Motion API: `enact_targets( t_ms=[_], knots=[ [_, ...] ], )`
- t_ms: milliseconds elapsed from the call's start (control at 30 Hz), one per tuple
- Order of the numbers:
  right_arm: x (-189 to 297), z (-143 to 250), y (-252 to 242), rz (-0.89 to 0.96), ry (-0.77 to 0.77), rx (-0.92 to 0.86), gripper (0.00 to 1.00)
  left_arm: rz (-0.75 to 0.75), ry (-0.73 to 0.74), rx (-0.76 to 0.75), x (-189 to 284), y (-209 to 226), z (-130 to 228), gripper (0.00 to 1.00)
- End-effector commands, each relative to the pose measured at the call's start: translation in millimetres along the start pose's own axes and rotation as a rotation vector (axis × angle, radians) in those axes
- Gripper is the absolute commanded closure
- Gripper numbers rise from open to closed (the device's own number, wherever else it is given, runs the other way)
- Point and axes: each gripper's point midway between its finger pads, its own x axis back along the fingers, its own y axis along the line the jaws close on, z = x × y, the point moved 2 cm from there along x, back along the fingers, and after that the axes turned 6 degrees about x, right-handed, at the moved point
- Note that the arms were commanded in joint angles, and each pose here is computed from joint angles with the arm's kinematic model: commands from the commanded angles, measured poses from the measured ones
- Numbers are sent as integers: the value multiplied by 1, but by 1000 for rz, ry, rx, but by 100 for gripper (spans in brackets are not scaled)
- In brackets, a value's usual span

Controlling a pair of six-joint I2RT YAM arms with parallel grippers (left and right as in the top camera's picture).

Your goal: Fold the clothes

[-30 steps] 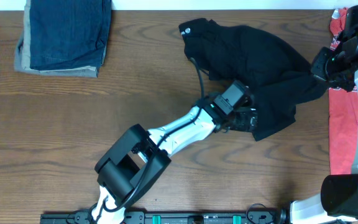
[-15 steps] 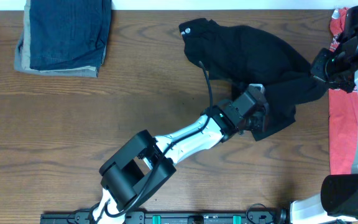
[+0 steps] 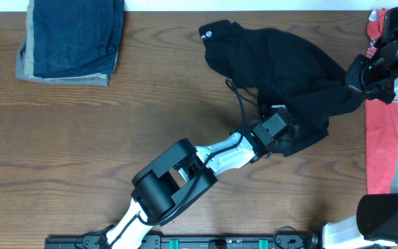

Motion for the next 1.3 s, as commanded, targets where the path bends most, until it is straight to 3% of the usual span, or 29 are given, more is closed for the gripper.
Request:
enact_targets(
  t_ms=[0, 367, 700, 1000, 1267],
  knots=[
    [8, 1, -3, 5, -20, 3, 96, -28, -8, 15, -1, 8, -1, 94],
    [8, 5, -4, 10, -4, 3, 97, -198, 44, 38, 0, 46, 14, 94],
    [8, 9, -5, 15, 14, 5, 97, -384, 81, 150, 18, 103, 1, 94],
    [8, 10, -6, 16, 17, 9, 97, -714, 184, 463, 94, 191, -6, 94],
    [8, 10, -6, 16, 17, 9, 97, -879, 65, 513, 184, 217, -40, 94]
  ],
)
